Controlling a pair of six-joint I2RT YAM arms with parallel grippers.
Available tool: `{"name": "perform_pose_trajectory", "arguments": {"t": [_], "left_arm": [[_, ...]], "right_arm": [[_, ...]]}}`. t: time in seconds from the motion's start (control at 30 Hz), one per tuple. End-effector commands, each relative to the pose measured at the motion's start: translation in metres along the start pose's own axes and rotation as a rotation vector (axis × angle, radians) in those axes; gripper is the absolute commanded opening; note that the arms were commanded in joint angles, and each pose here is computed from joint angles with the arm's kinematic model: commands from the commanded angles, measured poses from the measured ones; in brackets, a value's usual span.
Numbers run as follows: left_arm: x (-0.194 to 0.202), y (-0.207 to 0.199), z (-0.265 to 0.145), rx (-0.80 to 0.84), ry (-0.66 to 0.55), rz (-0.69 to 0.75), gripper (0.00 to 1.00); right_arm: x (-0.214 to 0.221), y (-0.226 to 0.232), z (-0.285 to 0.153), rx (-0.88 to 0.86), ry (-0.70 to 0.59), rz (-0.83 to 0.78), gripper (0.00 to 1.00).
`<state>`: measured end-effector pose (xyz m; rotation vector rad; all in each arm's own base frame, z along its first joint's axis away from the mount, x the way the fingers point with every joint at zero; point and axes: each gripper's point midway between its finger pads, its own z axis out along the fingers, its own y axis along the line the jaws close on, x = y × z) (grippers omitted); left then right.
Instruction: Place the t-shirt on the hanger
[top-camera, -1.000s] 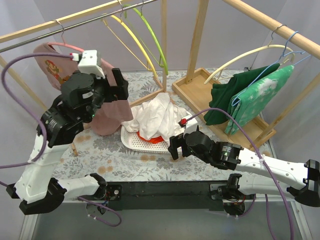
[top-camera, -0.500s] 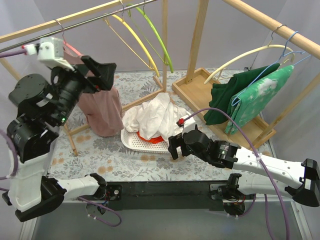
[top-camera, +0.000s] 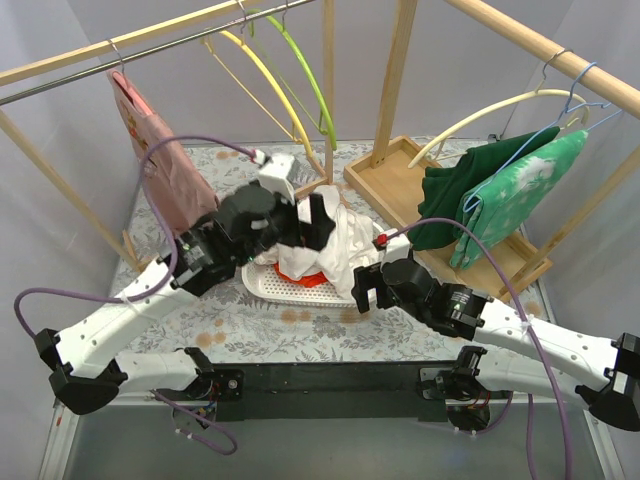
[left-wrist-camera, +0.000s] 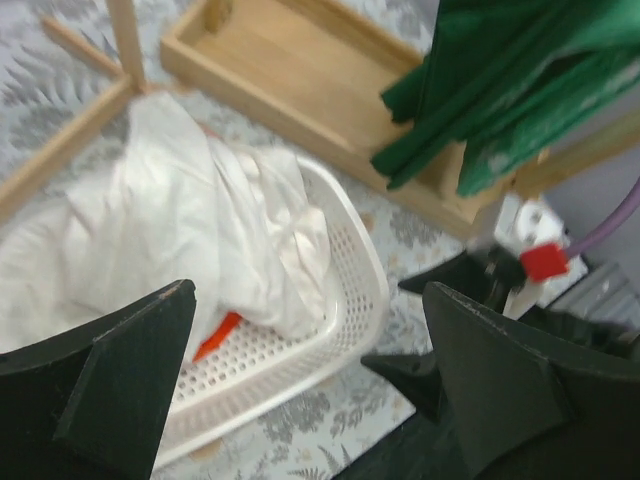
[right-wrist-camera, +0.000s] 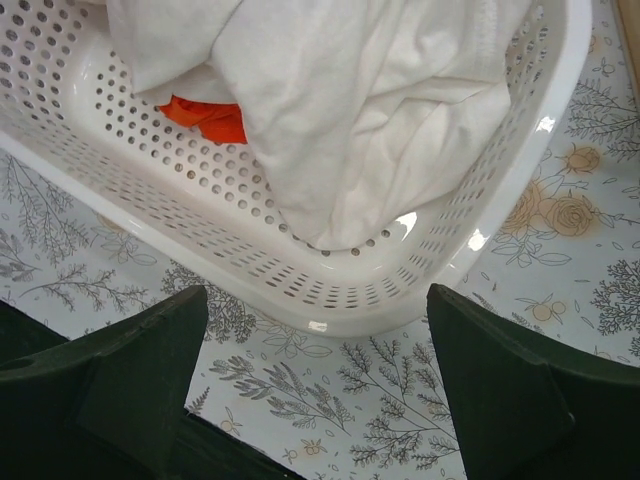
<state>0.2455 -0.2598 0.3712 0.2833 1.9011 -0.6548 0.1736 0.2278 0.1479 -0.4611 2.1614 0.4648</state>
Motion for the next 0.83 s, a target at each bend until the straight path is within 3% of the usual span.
{"name": "perform_pose_trajectory", "arguments": {"t": [0.0,0.13,0.2,0.4,0.63,0.8], "left_arm": [[0.035,-0.005,-0.011,-0.01,-0.036,-0.115,0.98],[0.136,0.022,0.007,-0.096,0.112,-0.142,0.98],[0.161,0.027,0.008,-0.098,0.146,-0.147,0.98],[0.169,0.024,-0.002,-0.016,0.122,-0.182,0.98],[0.192,0.035,0.002,-0.118,0.204,-0.235,0.98],[0.184,0.037,0.005,-0.137,0.156,-0.266,0.98]], "right_arm": [[-0.016,-0.009,-0.005,0.032,-0.088,0.06,0.98],[-0.015,-0.016,-0.007,0.053,-0.11,0.096,0.98],[-0.014,-0.016,-0.006,0.05,-0.12,0.109,0.98],[-0.016,-0.011,-0.003,0.033,-0.115,0.095,0.98],[-0.017,-0.006,0.0,0.016,-0.1,0.081,0.98],[-0.022,-0.006,-0.001,0.015,-0.133,0.107,0.98]]}}
